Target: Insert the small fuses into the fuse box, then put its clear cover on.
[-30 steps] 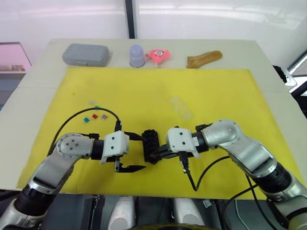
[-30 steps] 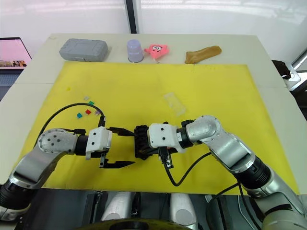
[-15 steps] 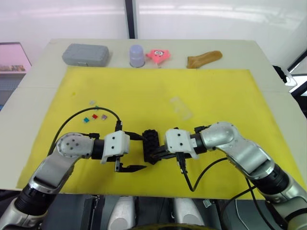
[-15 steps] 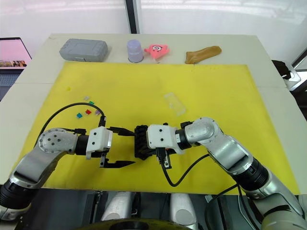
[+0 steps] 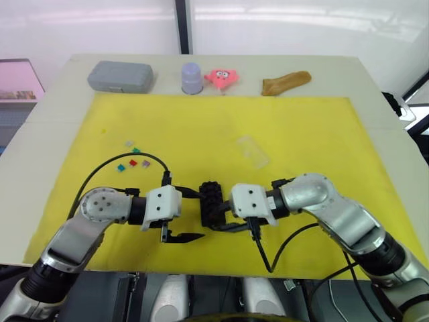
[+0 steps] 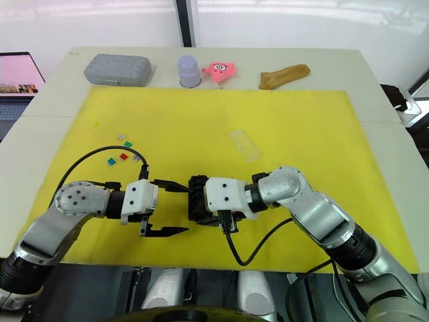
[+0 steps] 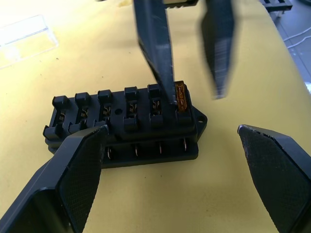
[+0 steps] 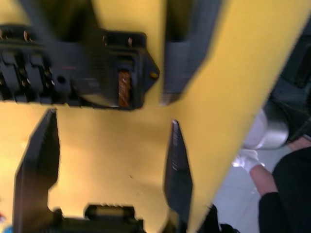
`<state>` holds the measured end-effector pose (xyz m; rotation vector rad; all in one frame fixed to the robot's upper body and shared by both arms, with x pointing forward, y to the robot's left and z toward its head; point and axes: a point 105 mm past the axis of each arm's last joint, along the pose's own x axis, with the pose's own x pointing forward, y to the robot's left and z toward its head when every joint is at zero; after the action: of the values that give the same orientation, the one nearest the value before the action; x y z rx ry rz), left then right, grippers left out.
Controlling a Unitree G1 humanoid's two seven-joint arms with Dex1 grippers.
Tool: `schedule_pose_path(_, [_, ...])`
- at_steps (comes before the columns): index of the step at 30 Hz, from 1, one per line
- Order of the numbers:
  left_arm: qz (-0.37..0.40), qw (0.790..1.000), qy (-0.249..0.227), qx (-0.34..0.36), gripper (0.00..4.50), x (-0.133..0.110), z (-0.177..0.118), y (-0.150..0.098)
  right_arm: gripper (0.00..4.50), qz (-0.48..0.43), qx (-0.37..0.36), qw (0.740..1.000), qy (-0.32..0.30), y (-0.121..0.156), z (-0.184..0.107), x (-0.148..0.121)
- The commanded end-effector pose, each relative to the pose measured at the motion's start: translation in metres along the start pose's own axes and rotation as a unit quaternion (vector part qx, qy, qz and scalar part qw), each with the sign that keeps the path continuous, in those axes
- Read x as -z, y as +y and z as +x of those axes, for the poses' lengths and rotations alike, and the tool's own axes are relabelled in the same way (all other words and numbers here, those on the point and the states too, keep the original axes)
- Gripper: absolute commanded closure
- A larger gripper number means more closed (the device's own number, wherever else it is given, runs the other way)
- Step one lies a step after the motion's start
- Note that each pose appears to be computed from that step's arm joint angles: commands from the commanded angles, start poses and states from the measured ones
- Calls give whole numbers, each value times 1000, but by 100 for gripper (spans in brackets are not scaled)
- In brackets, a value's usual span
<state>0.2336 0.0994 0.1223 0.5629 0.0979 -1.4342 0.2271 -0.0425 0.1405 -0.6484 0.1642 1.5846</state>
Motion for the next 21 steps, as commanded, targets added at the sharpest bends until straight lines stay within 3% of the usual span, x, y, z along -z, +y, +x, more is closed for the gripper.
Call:
schedule_pose_path(1, [19,1000,-8,1,0,-6,-1,3,154,-22,17,999,-41,-4,-11,-21])
schedule_pose_path(7, [21,1000,-9,2,0,-7,-1,5,154,2,36,996,-83,-11,-13,-16])
schedule_pose_path(13, [23,1000,-9,1,0,-6,0,6,443,30,28,994,-106,-8,-6,-9])
schedule_pose_path(21, [26,1000,-7,-2,0,-6,-1,9,443,29,35,996,-73,-8,2,6])
